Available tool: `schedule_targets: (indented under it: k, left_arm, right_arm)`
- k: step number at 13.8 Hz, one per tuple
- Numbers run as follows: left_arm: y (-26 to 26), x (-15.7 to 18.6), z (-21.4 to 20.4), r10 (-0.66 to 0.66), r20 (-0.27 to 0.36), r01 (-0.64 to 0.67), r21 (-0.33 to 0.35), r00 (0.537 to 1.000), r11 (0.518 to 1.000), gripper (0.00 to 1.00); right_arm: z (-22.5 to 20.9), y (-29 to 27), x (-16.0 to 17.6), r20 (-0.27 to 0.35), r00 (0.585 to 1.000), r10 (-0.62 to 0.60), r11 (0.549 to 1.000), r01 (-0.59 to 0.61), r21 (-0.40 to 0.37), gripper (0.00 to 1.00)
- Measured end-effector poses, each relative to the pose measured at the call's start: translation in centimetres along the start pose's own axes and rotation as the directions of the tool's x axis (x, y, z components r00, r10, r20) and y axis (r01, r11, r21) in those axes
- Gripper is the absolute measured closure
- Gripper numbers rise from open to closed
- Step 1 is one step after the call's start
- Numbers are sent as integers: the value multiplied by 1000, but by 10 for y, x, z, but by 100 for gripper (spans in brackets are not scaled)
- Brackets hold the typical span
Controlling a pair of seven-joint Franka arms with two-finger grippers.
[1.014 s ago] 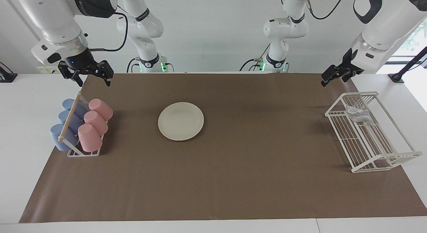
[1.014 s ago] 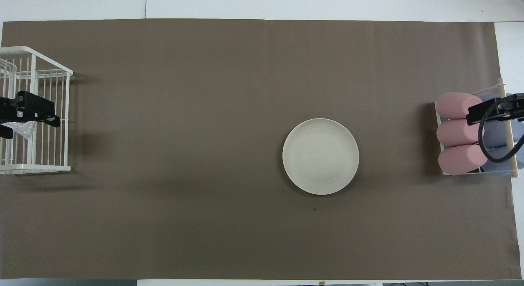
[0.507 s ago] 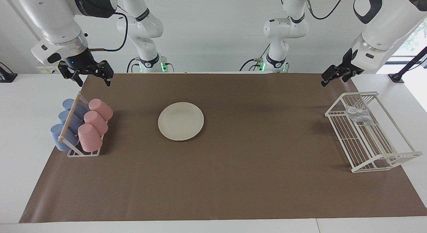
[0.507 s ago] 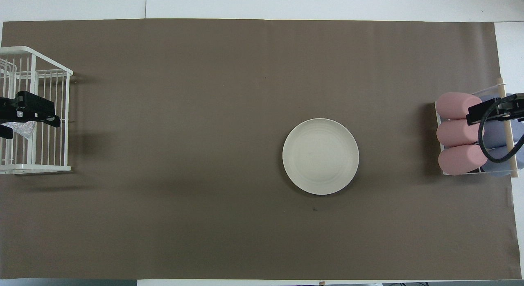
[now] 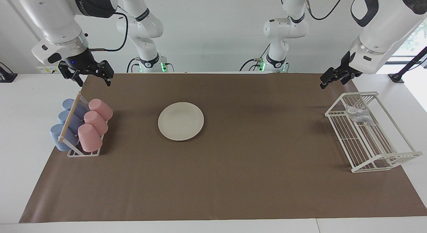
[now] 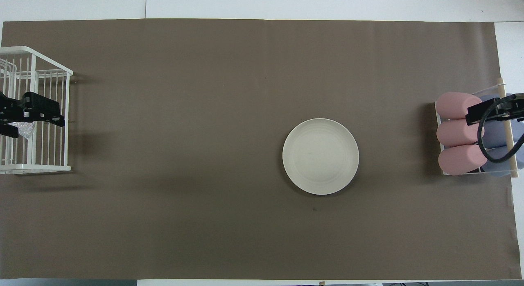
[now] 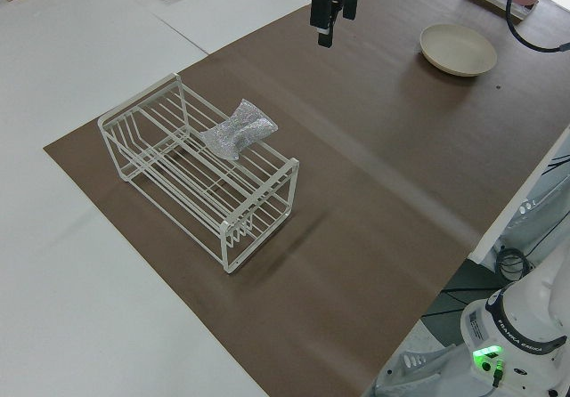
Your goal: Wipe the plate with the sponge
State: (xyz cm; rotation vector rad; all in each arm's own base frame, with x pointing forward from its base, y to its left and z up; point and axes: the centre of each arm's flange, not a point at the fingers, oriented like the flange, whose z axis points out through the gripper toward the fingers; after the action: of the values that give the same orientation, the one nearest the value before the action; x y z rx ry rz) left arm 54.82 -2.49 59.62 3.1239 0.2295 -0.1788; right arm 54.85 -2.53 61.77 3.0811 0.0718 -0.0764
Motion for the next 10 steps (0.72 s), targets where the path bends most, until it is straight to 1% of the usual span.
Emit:
schedule_targets:
  k: [1, 3, 5, 7, 10]
  left_arm:
    - [3, -2, 8, 10, -3, -10, 21, 1000, 1000, 0]
    - [11, -6, 29, 41, -5, -40, 84, 999, 996, 0]
    - [19, -7, 55, 78, 3, -77, 171, 997, 982, 0]
    - [26, -6, 86, 128, 9, -125, 285, 992, 950, 0]
    - [32, 2, 132, 158, 4, -143, 455, 987, 879, 0]
  right_arm:
    - [0, -1, 0, 0, 1000, -2, 1000, 2, 0, 0]
    - [0, -3, 0, 1, 1000, 12, 1000, -12, 0, 0]
    - [1, -5, 0, 1, 998, 58, 998, -58, 0, 0]
    - [0, -8, 1, 1, 994, 109, 994, -109, -1, 0]
    - [0, -24, 1, 1, 989, 146, 989, -146, -2, 0]
